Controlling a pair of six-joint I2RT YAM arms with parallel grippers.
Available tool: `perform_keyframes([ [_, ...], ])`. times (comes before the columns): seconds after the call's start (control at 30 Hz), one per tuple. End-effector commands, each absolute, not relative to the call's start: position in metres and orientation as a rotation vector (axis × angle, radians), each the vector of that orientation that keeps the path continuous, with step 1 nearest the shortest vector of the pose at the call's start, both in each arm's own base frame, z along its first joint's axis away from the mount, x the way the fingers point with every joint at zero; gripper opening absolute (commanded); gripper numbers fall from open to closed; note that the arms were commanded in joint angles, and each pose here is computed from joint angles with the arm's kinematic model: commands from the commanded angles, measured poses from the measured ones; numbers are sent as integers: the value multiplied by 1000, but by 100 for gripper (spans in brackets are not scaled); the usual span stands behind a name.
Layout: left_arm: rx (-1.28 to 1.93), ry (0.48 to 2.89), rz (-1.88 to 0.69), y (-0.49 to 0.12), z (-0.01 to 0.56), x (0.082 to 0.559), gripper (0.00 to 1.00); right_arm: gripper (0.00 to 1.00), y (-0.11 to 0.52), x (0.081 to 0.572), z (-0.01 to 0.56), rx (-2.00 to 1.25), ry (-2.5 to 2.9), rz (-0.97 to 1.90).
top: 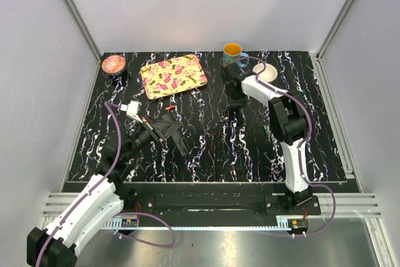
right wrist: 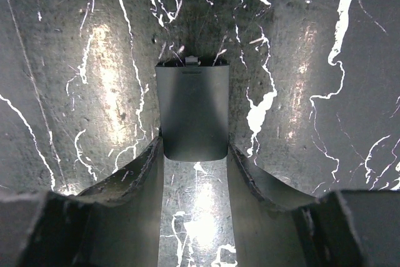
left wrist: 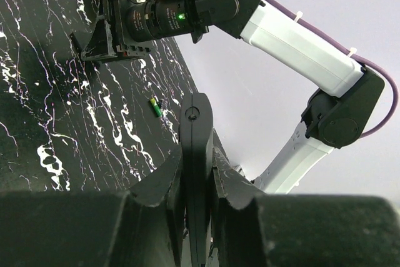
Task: Load the batteries into the remote control
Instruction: Place the battery cover at the center of the board.
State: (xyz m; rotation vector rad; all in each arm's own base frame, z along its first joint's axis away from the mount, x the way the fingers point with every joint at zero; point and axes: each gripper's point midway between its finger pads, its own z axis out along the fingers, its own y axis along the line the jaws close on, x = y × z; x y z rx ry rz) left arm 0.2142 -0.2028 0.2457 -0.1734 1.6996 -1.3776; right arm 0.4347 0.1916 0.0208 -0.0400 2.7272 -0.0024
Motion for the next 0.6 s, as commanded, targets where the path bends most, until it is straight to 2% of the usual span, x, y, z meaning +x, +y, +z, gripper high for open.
perform_keyframes([
  [0.0,-118,1655,-1403,-206,260,211,0,10,191,426,19,-65,2753,-13],
  [0.03,-118,1655,-1403,-206,261,211,0,14,192,425,18,-64,2758,-6],
  [0.1,-114,1661,-1404,-206,260,210,0,30,192,424,20,-62,2759,3],
  [0.17,-115,1664,-1403,-206,260,210,0,39,192,421,18,-57,2766,5],
  [0.2,-113,1666,-1405,-206,259,210,0,48,191,420,20,-55,2764,6],
  [0.3,-121,1669,-1404,-206,258,209,0,59,190,418,28,-40,2752,15],
  [0.43,-127,1667,-1402,-205,258,209,0,66,198,416,54,5,2699,92],
  [0.57,-121,1649,-1389,-202,265,207,0,68,219,413,101,-9,2572,231],
])
